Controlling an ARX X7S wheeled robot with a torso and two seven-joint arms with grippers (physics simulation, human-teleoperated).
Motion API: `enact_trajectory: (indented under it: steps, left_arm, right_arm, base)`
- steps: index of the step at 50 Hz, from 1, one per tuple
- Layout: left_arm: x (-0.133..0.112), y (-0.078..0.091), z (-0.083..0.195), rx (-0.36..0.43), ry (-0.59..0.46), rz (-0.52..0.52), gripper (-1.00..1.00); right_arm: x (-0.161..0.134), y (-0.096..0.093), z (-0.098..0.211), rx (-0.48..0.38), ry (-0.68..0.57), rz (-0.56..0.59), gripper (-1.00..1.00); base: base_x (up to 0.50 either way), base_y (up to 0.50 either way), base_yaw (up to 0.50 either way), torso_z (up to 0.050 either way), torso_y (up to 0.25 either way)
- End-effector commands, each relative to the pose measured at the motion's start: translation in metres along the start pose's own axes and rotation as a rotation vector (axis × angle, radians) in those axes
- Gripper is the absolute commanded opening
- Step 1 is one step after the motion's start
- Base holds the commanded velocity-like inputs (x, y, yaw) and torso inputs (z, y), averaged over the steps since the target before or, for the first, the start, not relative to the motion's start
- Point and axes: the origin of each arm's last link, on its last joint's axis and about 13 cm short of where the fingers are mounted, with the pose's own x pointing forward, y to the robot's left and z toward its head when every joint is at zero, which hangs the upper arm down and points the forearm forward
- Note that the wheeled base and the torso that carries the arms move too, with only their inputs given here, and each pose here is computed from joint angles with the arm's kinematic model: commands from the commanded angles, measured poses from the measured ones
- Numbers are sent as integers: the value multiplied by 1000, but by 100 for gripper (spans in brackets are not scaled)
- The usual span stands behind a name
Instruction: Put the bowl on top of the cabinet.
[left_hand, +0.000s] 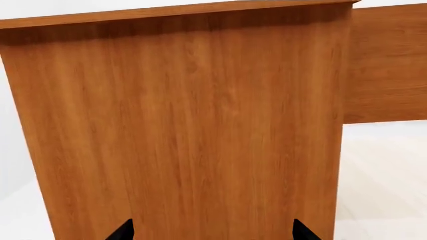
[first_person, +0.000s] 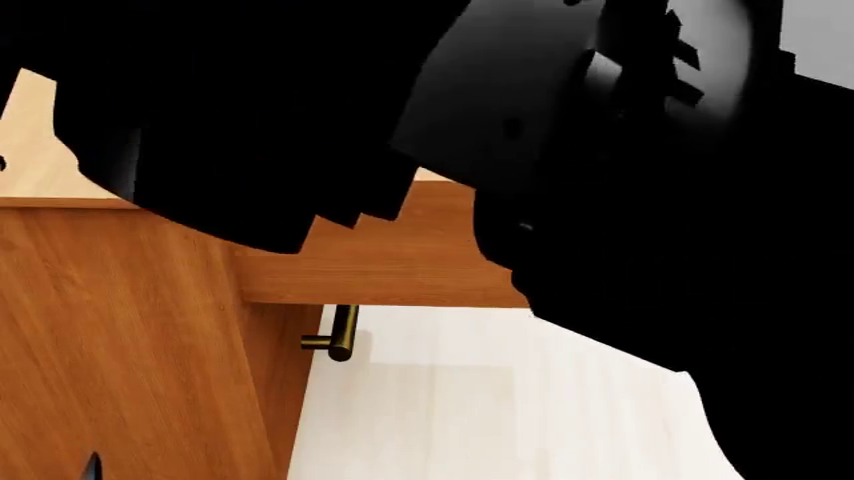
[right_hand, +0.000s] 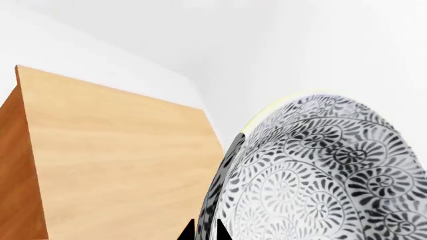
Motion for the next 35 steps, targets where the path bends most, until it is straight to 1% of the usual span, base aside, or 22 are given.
enact_trajectory:
  steps: [1, 4, 6, 12, 13, 14, 15, 16, 17, 18, 21, 25, 29, 35]
  left_arm:
    - [0, 2, -3, -2, 4, 0, 100]
    - [0, 1, -5, -3, 9, -5, 100]
    - [1, 1, -6, -4, 10, -6, 100]
    - [2, 2, -6, -2, 10, -5, 100]
    - [2, 2, -7, -4, 11, -4, 100]
    - [2, 2, -7, -4, 11, -4, 100]
    - [3, 2, -7, -4, 12, -7, 100]
    - [3, 2, -7, -4, 12, -7, 100]
    - [4, 1, -9, 1, 12, -10, 100]
    - [5, 1, -9, -1, 16, -13, 100]
    - [7, 1, -8, 0, 16, -11, 100]
    - [8, 0, -9, 0, 18, -11, 100]
    - [9, 1, -12, -4, 23, -9, 100]
    - [11, 4, -16, -7, 31, -1, 100]
  right_arm:
    - [5, 10, 15, 32, -81, 74, -100]
    - [7, 11, 15, 56, -98, 97, -100]
    - [8, 14, 14, 55, -103, 105, -100]
    - [12, 10, 15, 68, -131, 121, -100]
    - [13, 10, 10, 41, -117, 120, -100]
    - [13, 8, 8, 39, -117, 118, -100]
    - [14, 2, 5, 58, -114, 102, -100]
    - [14, 2, 5, 58, -114, 102, -100]
    - [17, -3, 1, 74, -104, 90, -100]
    - [20, -4, -4, 58, -83, 79, -100]
    - [24, -9, -7, 70, -70, 72, -100]
    - [31, -11, -14, 58, -37, 57, -100]
    - [42, -15, -26, 85, -11, 42, -100]
    - [56, -10, -33, 101, 9, 50, -100]
  base:
    - [0, 0, 0, 0, 0]
    - [0, 0, 0, 0, 0]
    - [0, 0, 0, 0, 0]
    - [0, 0, 0, 0, 0]
    - [0, 0, 0, 0, 10]
    - [0, 0, 0, 0, 0]
    - [0, 0, 0, 0, 0]
    - [0, 0, 0, 0, 0]
    - [0, 0, 0, 0, 0]
    - [0, 0, 0, 0, 0]
    - [0, 0, 0, 0, 0]
    - [0, 0, 0, 0, 0]
    - [0, 0, 0, 0, 0]
    - [0, 0, 0, 0, 0]
